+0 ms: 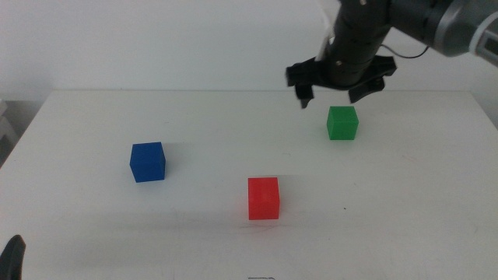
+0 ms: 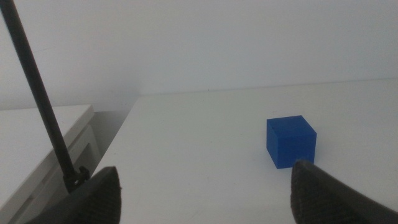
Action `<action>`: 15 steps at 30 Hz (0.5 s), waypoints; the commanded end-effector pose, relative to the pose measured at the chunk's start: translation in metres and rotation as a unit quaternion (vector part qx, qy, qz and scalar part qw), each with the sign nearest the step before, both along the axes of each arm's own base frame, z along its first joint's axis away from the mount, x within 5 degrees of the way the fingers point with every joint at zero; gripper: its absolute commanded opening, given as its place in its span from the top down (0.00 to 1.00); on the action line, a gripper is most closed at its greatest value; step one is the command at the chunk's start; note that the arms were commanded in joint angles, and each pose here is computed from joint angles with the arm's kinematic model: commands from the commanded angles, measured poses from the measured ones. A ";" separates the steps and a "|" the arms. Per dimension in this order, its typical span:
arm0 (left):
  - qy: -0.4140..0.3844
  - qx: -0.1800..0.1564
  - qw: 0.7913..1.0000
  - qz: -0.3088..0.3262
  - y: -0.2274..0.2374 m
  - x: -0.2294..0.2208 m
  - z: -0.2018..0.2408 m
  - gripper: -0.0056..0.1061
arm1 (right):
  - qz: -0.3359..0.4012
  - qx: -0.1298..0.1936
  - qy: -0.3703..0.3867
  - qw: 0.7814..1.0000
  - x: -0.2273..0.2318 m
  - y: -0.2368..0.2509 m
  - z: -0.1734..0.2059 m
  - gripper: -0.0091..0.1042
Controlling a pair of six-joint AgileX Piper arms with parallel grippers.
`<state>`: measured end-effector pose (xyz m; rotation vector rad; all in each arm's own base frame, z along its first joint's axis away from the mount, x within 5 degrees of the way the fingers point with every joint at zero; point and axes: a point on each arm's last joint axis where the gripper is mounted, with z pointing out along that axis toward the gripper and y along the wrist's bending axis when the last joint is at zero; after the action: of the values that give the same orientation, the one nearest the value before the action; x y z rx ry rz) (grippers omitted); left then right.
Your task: Stack red cubes first, then green, then blue cubes in a specific spot.
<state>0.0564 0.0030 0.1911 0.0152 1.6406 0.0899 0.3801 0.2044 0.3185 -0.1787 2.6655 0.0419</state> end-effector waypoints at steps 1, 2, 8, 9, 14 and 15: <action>-0.050 -0.005 0.999 -0.002 0.000 -0.001 0.009 0.11 | -0.004 0.018 -0.081 0.997 0.005 -0.022 0.038 0.09; -0.050 -0.005 0.999 -0.002 0.000 -0.001 0.009 0.11 | -0.009 0.021 -0.092 0.995 0.010 -0.028 0.039 0.09; -0.050 -0.005 0.999 -0.002 0.000 -0.001 0.009 0.11 | -0.034 0.029 -0.128 0.991 0.031 -0.060 0.040 0.09; -0.050 -0.005 0.999 -0.002 0.000 -0.001 0.009 0.11 | -0.037 0.030 -0.131 0.990 0.035 -0.065 0.039 0.09; -0.050 -0.005 0.999 -0.002 0.000 -0.001 0.009 0.11 | -0.052 0.023 -0.124 0.991 0.054 -0.078 0.018 0.09; -0.050 -0.005 0.999 -0.002 0.000 -0.001 0.009 0.11 | -0.053 0.023 -0.122 0.991 0.058 -0.078 0.013 0.09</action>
<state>0.0564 0.0030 0.1911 0.0152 1.6406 0.0899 0.4374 0.1340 0.3017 -0.0231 2.5451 0.0277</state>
